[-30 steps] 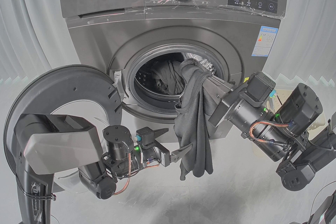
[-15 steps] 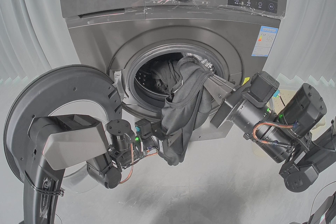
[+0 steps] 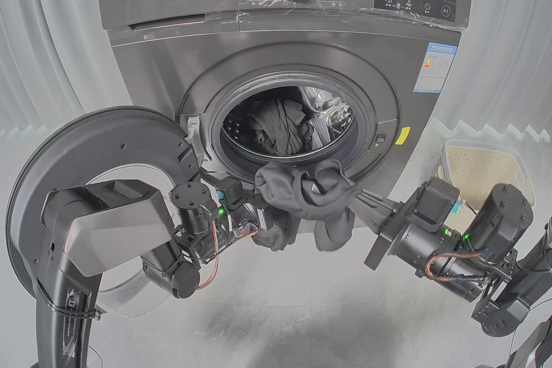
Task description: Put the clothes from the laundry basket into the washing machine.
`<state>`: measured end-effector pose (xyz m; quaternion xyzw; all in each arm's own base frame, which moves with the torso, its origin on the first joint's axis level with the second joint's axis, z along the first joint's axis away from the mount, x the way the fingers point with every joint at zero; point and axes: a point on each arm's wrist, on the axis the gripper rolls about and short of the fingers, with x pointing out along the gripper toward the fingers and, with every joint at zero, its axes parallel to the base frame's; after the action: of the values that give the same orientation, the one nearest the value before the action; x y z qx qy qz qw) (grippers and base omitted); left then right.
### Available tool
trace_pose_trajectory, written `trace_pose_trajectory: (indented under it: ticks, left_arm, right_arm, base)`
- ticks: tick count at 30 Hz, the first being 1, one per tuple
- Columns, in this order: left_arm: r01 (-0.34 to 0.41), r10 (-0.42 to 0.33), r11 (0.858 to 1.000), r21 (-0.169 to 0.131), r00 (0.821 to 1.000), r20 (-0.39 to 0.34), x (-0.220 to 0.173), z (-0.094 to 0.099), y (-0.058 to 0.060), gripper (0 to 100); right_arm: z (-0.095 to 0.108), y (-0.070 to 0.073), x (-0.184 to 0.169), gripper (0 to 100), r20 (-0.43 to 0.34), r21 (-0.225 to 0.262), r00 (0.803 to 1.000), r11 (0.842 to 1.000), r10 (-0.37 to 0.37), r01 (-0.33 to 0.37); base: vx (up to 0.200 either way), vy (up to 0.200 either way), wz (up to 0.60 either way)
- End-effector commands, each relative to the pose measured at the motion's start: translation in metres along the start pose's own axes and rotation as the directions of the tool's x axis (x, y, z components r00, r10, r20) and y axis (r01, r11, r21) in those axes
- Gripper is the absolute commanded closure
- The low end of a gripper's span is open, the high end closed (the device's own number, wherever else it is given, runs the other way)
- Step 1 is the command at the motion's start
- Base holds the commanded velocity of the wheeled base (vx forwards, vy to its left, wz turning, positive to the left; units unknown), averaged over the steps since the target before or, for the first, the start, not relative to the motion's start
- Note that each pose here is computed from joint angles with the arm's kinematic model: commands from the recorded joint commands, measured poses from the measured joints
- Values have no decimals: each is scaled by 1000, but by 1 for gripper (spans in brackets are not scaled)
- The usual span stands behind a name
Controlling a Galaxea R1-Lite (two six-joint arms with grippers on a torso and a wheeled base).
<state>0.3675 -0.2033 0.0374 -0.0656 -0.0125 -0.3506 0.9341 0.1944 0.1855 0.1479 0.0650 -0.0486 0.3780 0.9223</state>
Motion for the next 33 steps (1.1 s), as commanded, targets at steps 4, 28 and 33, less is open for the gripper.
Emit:
trace_pose_trajectory:
  ticks: [4,28,33]
  left_arm:
    - [2,-3,1000,13,997,81,-6,39,-9,100]
    - [47,-45,998,45,998,-43,-117,78,-69,100]
    - [5,-3,999,38,999,-47,-122,78,-66,100]
  right_arm:
    - [-28,-13,-6,100,-121,-5,990,997,-72,72]
    - [-81,-43,-30,0,-373,-33,894,967,-248,254]
    - [-89,-53,-39,0,-410,-58,846,936,-340,348]
  base:
    - [0,0,0]
    - [0,0,0]
    - [0,0,0]
